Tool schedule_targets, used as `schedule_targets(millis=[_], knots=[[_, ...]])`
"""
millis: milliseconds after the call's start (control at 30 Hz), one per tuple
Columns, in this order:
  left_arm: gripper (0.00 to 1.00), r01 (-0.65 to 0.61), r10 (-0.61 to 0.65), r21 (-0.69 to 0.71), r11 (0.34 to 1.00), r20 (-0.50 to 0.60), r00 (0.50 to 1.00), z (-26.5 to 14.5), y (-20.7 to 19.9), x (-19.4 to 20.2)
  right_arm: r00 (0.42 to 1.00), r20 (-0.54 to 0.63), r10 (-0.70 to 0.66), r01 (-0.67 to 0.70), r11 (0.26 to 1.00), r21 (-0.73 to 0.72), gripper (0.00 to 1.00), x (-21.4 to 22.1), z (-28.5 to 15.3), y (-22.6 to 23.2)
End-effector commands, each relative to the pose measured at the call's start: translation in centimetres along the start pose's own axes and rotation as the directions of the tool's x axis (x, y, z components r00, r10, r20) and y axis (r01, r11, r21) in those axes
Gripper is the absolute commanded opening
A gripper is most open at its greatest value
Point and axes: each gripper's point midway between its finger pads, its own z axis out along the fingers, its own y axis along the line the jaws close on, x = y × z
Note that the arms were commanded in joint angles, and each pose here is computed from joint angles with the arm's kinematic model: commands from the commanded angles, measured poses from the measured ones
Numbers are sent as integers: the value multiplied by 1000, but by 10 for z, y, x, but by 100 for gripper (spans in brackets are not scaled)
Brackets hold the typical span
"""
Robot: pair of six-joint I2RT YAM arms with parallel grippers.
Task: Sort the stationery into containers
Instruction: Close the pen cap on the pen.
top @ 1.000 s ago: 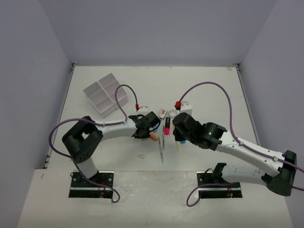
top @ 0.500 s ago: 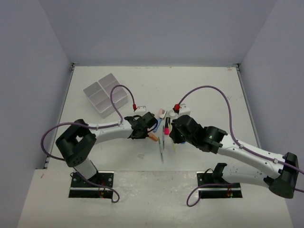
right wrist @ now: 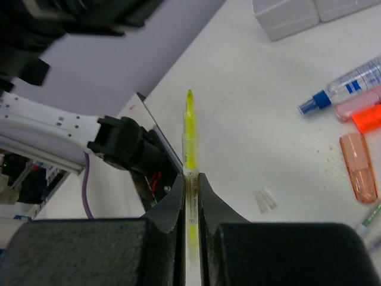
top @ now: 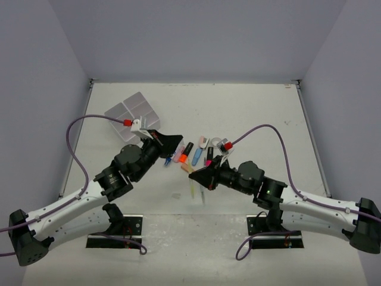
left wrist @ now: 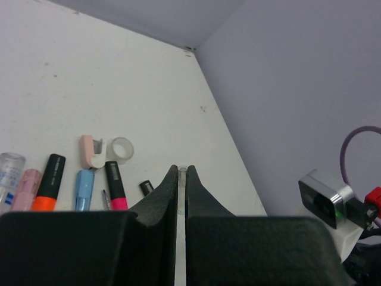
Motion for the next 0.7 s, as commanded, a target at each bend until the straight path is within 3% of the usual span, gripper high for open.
schedule_targets(millis=[0, 133, 667], knots=[[0, -11, 4, 191, 981, 34, 999, -7, -28, -1, 987, 160, 11, 5, 995, -101, 0, -54, 2, 40], [0, -9, -7, 272, 962, 55, 998, -17, -37, -4, 989, 151, 3, 15, 993, -115, 0, -56, 5, 45], [0, -40, 26, 324, 945, 47, 999, -23, -50, -7, 993, 113, -16, 20, 999, -35, 0, -44, 16, 26]])
